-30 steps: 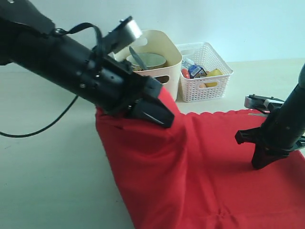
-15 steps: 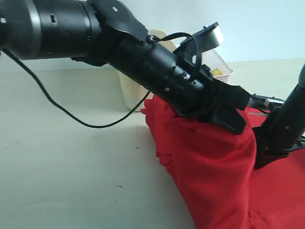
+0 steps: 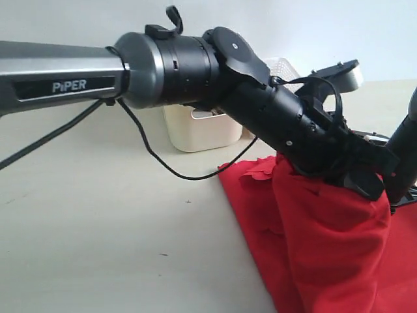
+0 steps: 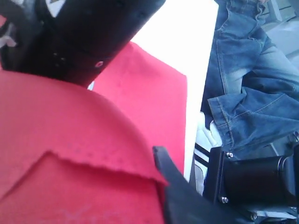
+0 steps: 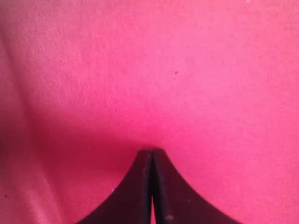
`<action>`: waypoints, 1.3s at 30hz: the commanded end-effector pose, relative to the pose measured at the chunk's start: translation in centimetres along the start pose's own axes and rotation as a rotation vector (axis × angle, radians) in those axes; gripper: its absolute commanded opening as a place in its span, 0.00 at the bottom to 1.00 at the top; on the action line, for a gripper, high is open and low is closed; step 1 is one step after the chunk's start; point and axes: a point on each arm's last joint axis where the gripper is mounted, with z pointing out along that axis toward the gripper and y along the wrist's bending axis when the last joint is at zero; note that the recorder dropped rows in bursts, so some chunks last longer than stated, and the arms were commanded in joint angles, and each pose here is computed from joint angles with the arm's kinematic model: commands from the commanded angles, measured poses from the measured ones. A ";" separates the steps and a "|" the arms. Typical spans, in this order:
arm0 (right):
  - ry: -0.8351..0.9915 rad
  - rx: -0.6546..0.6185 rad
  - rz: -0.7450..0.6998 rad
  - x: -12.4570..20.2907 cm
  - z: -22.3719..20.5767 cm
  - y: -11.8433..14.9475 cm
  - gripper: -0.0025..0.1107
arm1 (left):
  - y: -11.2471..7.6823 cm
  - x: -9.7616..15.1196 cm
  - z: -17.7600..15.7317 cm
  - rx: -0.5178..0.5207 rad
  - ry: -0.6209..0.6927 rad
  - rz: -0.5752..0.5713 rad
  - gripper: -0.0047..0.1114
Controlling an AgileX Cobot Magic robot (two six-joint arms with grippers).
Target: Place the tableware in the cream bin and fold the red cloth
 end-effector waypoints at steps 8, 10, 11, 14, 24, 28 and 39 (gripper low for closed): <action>0.005 -0.007 -0.010 -0.7 -0.3 0.2 0.02 | 1.0 2.0 4.5 0.023 0.103 0.048 0.04; -0.008 -0.005 -0.022 -1.0 -1.0 0.3 0.02 | 1.5 2.1 4.9 0.006 0.096 0.039 0.04; -0.025 -0.001 -0.030 -1.2 -1.4 0.4 0.02 | 1.7 2.2 5.0 0.001 0.095 0.034 0.04; -0.105 0.055 -0.068 -1.8 -3.4 0.4 0.02 | 2.0 2.2 5.2 -0.010 0.085 0.029 0.04; -0.418 0.329 -0.009 -1.5 -10.7 -0.5 0.02 | 2.8 1.5 6.2 -0.101 -0.036 0.014 0.04; -0.435 0.331 -0.005 -1.5 -11.1 -0.4 0.02 | 3.2 1.9 8.0 -0.160 -0.085 0.016 0.04; -0.458 0.280 0.014 -1.7 -10.9 -0.1 0.02 | 3.2 1.8 9.5 -0.185 -0.116 0.028 0.72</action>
